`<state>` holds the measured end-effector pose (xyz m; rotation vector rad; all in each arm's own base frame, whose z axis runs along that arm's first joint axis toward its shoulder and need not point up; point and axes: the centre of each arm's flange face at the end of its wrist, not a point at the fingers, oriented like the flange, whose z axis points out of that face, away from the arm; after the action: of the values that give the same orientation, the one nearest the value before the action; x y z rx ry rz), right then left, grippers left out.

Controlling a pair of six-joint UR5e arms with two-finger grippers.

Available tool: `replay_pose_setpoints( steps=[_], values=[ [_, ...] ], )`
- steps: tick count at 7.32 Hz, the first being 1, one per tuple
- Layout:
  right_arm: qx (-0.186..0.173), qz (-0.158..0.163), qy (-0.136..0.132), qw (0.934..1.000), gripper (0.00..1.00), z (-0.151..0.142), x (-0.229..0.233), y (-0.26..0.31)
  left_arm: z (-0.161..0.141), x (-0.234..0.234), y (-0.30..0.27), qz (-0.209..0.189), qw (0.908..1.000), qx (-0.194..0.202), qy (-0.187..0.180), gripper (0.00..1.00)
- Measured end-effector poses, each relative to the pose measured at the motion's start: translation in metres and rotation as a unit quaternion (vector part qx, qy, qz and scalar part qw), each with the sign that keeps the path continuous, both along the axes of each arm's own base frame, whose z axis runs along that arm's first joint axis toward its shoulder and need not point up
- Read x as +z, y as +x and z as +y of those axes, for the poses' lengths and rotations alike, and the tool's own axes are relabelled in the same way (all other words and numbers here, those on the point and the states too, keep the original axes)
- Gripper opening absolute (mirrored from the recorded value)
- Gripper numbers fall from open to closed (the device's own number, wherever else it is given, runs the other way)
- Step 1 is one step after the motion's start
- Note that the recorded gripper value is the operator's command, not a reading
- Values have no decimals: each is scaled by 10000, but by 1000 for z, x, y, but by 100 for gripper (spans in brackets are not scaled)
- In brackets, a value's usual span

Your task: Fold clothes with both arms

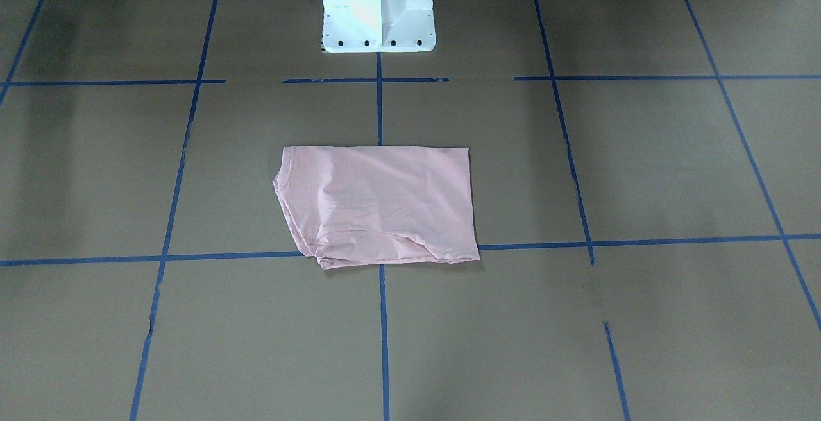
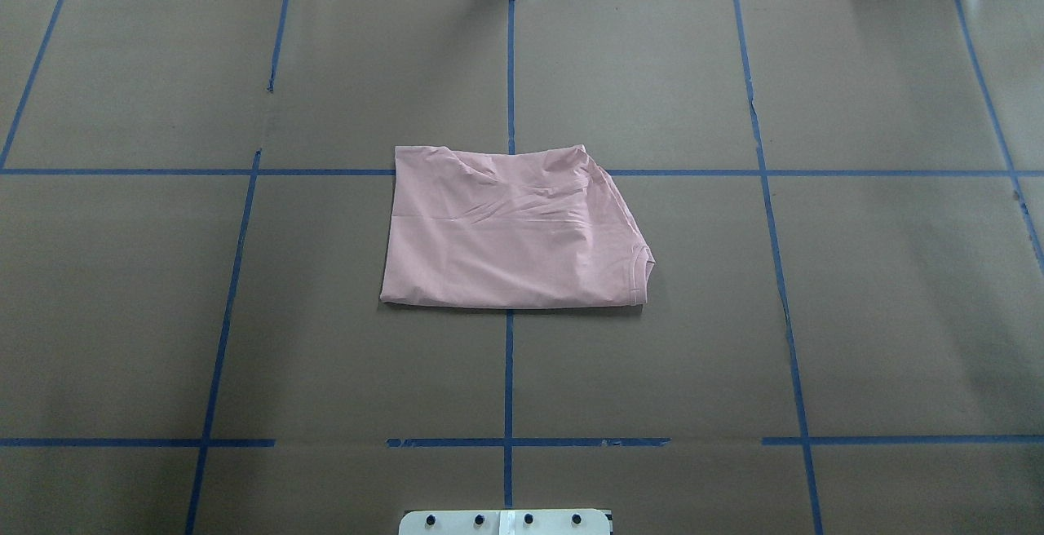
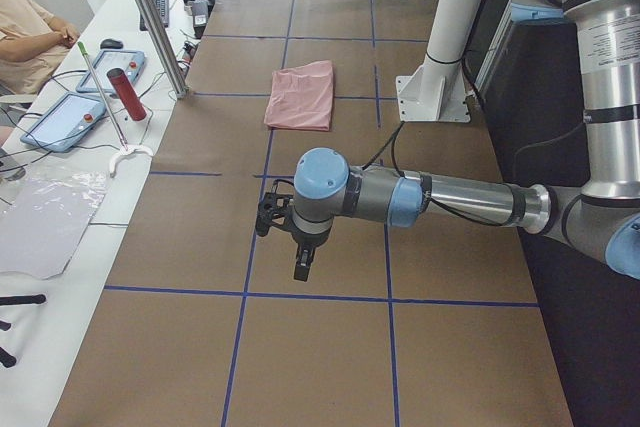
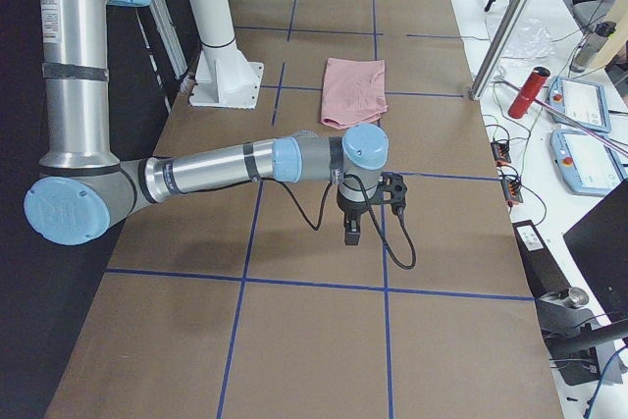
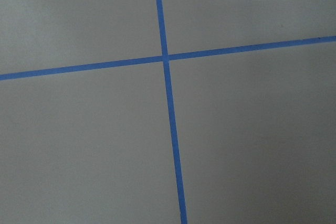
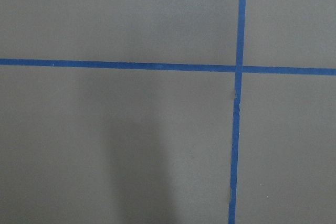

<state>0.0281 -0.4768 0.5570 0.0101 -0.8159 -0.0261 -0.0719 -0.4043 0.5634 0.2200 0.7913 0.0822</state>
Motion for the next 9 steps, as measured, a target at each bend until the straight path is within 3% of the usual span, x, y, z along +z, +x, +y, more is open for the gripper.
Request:
replay_pose_setpoints(
  steps=[3,7,9],
  values=[
    [-7,4,19,10000,100,-3,0,0,14,-17,1,42,9999,4,105,100],
    [-17,6,61,10000,100,-4,-3,0,7,-17,2,3,9999,21,120,100],
    [-16,-15,65,10000,100,-3,-3,0,29,-16,3,10,10000,33,-5,100]
  ],
)
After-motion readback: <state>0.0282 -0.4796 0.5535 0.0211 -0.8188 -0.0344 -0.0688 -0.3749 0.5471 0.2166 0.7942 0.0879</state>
